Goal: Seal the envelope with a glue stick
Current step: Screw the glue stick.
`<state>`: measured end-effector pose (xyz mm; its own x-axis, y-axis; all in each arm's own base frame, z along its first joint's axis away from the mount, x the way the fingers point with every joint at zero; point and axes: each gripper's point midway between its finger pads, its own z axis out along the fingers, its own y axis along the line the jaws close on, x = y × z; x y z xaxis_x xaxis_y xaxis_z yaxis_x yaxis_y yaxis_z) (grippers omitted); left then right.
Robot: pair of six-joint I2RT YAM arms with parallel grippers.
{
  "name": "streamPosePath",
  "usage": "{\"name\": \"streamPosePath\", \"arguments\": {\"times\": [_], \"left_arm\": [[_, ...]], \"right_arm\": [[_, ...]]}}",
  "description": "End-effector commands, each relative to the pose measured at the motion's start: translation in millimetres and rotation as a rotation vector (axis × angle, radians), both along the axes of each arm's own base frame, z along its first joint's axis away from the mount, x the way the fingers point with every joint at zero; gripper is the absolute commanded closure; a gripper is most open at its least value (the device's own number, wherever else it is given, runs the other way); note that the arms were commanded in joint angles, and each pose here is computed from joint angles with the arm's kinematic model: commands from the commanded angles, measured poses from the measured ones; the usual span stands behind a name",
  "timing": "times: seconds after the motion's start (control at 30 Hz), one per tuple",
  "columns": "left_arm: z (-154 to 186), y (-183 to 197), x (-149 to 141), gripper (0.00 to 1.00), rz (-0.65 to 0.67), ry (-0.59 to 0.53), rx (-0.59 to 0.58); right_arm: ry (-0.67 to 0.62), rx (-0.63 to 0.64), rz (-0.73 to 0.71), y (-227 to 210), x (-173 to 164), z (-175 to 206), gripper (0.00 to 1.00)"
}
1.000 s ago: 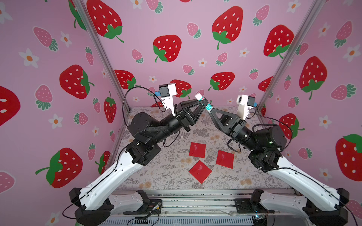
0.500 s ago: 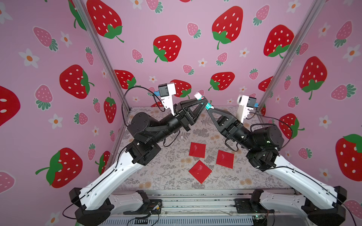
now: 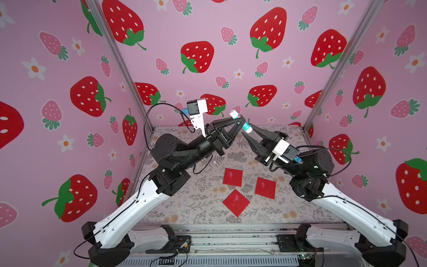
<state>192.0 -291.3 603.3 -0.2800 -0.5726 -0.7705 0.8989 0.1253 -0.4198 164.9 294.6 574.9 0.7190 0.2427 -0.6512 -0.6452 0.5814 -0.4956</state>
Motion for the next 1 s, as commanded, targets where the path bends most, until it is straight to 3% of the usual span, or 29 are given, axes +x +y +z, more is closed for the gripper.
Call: {"name": "streamPosePath", "arguments": {"times": [0.0, 0.13, 0.37, 0.97], "left_arm": [[-3, -2, 5, 1.0, 0.002, 0.017, -0.01], [-2, -4, 5, 1.0, -0.009, 0.021, -0.015], [-3, -2, 5, 1.0, -0.002, 0.027, -0.015], [-4, 5, 7, 1.0, 0.035, 0.04, -0.016]], "right_arm": [[-0.164, -0.004, -0.106, -2, -3, 9, 0.66], [-0.154, -0.004, -0.134, 2, 6, 12, 0.63], [-0.154, 0.019, -0.173, 2, 14, 19, 0.67], [-0.205, 0.023, -0.121, 2, -1, 25, 0.64]]}}
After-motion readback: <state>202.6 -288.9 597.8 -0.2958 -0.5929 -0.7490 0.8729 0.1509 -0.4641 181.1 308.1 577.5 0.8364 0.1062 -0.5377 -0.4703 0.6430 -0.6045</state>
